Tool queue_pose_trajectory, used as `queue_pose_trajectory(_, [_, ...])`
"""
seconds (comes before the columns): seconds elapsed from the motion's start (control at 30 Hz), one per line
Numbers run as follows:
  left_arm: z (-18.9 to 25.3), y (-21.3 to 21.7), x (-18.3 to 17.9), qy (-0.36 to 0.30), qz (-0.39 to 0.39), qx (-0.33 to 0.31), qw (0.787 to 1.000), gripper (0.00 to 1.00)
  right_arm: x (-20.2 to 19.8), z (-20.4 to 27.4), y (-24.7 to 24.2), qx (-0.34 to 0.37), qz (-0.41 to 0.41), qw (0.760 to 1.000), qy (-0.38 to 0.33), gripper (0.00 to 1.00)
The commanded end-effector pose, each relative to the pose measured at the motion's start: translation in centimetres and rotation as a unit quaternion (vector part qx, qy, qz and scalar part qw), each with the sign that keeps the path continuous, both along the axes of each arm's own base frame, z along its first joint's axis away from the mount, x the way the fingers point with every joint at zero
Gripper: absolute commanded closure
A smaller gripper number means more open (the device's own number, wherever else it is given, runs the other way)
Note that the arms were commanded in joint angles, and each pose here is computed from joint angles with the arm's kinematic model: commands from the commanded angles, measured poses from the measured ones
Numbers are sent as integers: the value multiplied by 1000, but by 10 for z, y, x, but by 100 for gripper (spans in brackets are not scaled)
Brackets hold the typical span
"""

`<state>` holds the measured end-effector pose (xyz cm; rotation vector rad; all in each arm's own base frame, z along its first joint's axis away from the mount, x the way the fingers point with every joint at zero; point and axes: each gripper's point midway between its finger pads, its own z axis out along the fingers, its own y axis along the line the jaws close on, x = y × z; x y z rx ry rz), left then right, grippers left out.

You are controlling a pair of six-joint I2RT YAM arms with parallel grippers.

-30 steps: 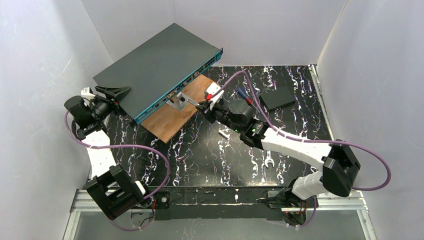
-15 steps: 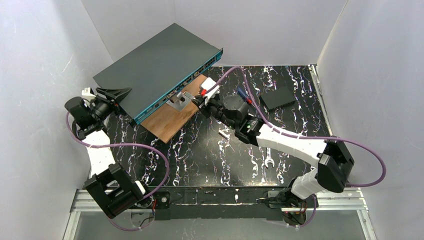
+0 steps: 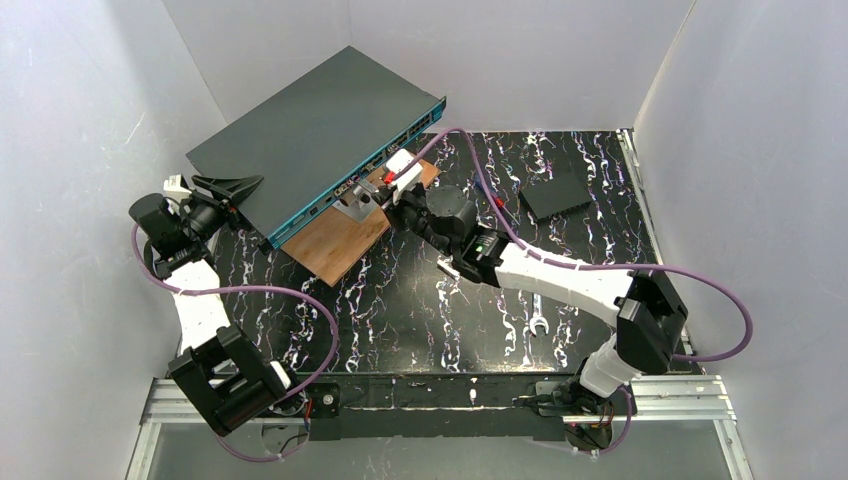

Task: Insert the plug into the switch port
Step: Insert the connector into the switch port.

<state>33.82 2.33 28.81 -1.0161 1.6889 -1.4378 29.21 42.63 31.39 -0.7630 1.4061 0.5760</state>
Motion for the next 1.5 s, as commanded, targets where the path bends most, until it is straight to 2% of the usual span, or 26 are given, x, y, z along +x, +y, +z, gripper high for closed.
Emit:
queue_pose_trajectory(0.0, [-24,-13,-6,27,-33,-5,999,100,8,29,2,37,-26,999,-7,99])
queue_pose_trajectory(0.5, [-23,-12,-6,25,-35,-5,999,100,2,29,13,47,-20,999,2,99])
queue_pose_trajectory(0.77, [-25,-12,-6,25,-34,-3,999,100,2,33,8,60,-69,996,-7,99])
queue_pose_trajectory(1.47, [-25,-12,-7,26,-33,-3,999,100,-4,37,14,49,-90,994,-29,99])
